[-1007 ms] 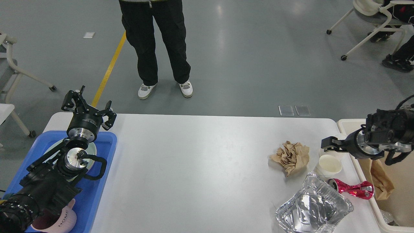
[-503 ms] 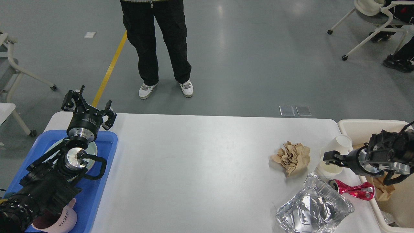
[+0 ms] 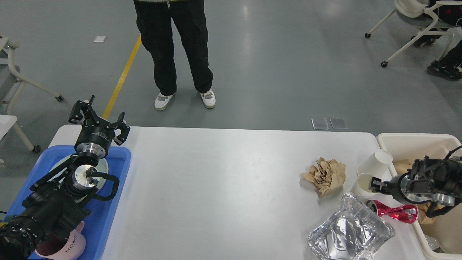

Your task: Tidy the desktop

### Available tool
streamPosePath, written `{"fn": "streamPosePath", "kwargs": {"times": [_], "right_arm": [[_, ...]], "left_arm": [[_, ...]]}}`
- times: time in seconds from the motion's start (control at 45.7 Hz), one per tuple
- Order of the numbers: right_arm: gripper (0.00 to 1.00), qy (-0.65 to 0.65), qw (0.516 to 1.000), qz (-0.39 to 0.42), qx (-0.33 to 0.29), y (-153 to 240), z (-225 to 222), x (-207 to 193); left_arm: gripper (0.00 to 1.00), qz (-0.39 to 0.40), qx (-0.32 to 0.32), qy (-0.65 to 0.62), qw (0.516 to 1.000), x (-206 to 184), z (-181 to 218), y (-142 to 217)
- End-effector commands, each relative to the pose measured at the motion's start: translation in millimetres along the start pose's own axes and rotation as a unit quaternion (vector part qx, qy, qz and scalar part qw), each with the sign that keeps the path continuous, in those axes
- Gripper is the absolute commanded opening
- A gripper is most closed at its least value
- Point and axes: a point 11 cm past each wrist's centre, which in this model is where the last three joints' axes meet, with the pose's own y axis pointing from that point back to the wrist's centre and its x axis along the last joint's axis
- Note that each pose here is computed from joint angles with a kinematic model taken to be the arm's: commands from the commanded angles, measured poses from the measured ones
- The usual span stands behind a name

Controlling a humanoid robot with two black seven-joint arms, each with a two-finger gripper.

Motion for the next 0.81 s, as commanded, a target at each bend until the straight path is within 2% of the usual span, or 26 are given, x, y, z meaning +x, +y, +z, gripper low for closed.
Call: {"fn": "streamPosePath", "kwargs": {"times": [0.0,0.306,0.394,0.547,0.635,0.679,0.788], "right_arm": [[0.00,-0.002,1.000,0.000,0.000,1,1,1],[0.00,-0.005,1.000,-0.002,0.006,6,-4,3],[0.00,-0.019,1.000,-0.009,0.016,21,-2,11],[0.00,-0.056,0.996,-0.034,0.055,77,-7,31],[0.00,-0.047,0.993,-0.052,0.095,122,-18,61],[0.00,-0.032,0.990,-0.066,0.123,153,-31,78],[0.00,0.006,0.976,-0.093,0.196,220,-76,92]], "left_arm": [[0.96,-0.001,0.000,0.000,1.000,-1,0,0],[0.96,0.000,0.000,0.000,1.000,0,0,0],[0.96,0.000,0.000,0.000,1.000,0,0,0],[0.96,0.000,0.000,0.000,1.000,0,0,0],[0.96,0.000,0.000,0.000,1.000,0,0,0],[0.96,0.000,0.000,0.000,1.000,0,0,0],[0.96,0.000,0.000,0.000,1.000,0,0,0]]}}
